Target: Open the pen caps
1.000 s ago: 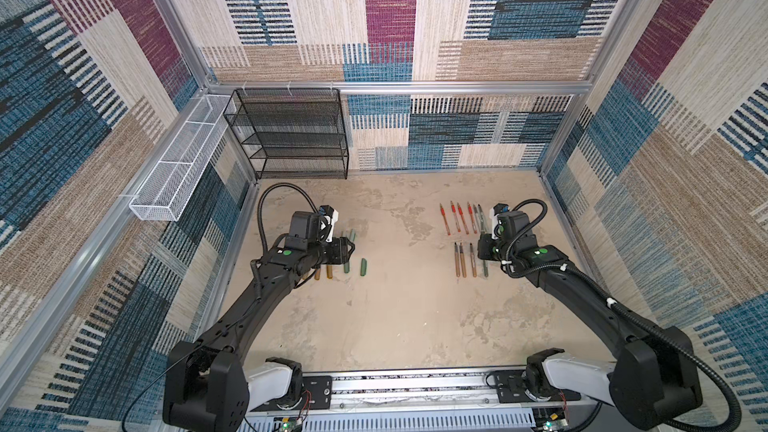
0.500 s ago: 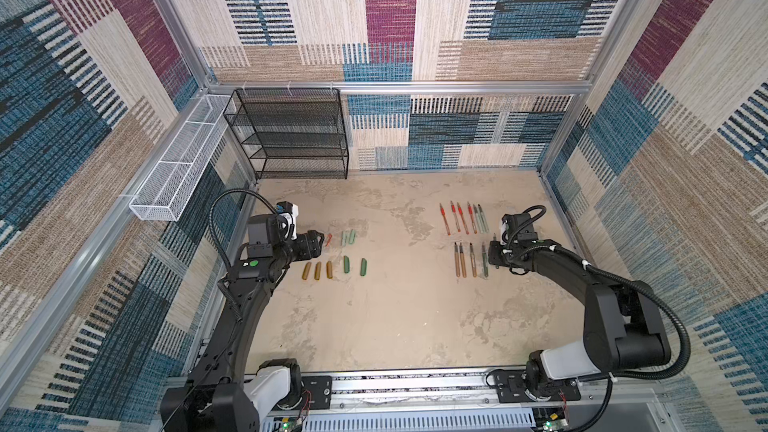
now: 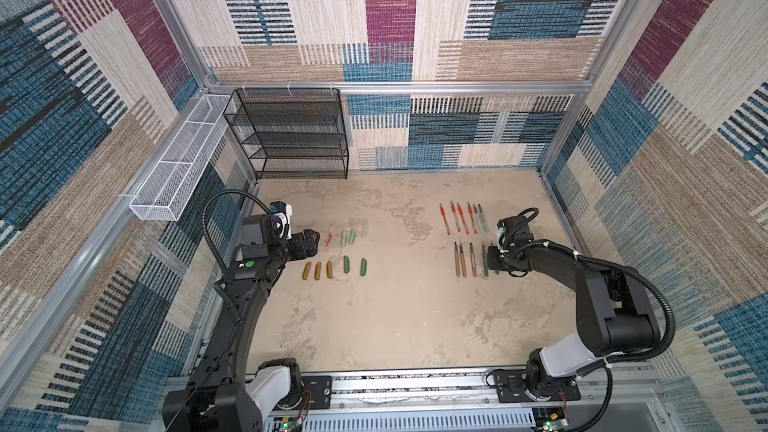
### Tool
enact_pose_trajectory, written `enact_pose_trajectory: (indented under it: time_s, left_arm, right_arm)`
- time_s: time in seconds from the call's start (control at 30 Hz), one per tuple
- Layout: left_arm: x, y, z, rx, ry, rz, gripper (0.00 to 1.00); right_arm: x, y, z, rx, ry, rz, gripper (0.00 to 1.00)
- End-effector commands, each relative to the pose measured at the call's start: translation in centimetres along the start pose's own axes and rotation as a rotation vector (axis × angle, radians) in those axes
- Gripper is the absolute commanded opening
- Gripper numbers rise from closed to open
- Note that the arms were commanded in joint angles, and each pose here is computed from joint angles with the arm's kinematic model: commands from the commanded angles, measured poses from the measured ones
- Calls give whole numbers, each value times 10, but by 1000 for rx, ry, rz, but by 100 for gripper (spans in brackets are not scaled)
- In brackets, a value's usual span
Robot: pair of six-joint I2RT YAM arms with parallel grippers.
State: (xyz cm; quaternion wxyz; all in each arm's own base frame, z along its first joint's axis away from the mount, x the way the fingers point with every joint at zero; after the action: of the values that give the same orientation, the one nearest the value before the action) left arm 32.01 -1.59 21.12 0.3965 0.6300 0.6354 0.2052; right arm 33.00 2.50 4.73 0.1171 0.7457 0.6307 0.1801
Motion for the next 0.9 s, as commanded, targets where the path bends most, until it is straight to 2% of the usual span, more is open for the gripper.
enact_pose_trajectory:
  time_s: [0.0, 0.13, 0.37, 0.57, 0.6, 0.63, 0.67, 0.73, 0.87]
  left_arm:
    - [2, 2, -1, -17, 10, 17, 86]
    - [5, 2, -1, -8, 25, 11, 86]
    - [6, 2, 0, -9, 28, 8, 87]
    - [7, 4, -2, -9, 41, 17, 87]
    - [8, 6, -2, -8, 48, 20, 87]
    - [9, 9, -2, -12, 54, 32, 97]
    - [10, 11, -1, -20, 60, 40, 99]
    - [13, 15, 4, -33, 81, 50, 99]
    - [20, 21, 15, -46, 109, 91, 99]
  right_arm:
    - [-1, 8, 2, -26, -6, -4, 17]
    - [-1, 6, 3, -19, -11, -3, 26]
    - [0, 12, -6, -53, -3, -4, 27]
    - [12, 39, -40, -171, 54, -2, 28]
    - [14, 46, -49, -199, 64, -3, 31]
    - [16, 54, -59, -239, 73, -6, 33]
    - [18, 60, -67, -278, 82, -10, 35]
    - [22, 75, -81, -371, 101, -18, 44]
    - [21, 92, -92, -479, 92, -27, 63]
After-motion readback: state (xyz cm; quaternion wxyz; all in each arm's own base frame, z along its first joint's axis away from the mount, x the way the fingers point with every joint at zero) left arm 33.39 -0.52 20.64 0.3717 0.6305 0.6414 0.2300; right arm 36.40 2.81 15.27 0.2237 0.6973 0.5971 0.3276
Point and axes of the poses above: each gripper's point midway between its finger pads, its own z axis out along the fingers, its own x axis along the line the jaws close on, y = z × x, the point moved 2 cm from there along -z, back along the fingers, and after that the axes turned 4 degrees about z, right-handed, at the moved point
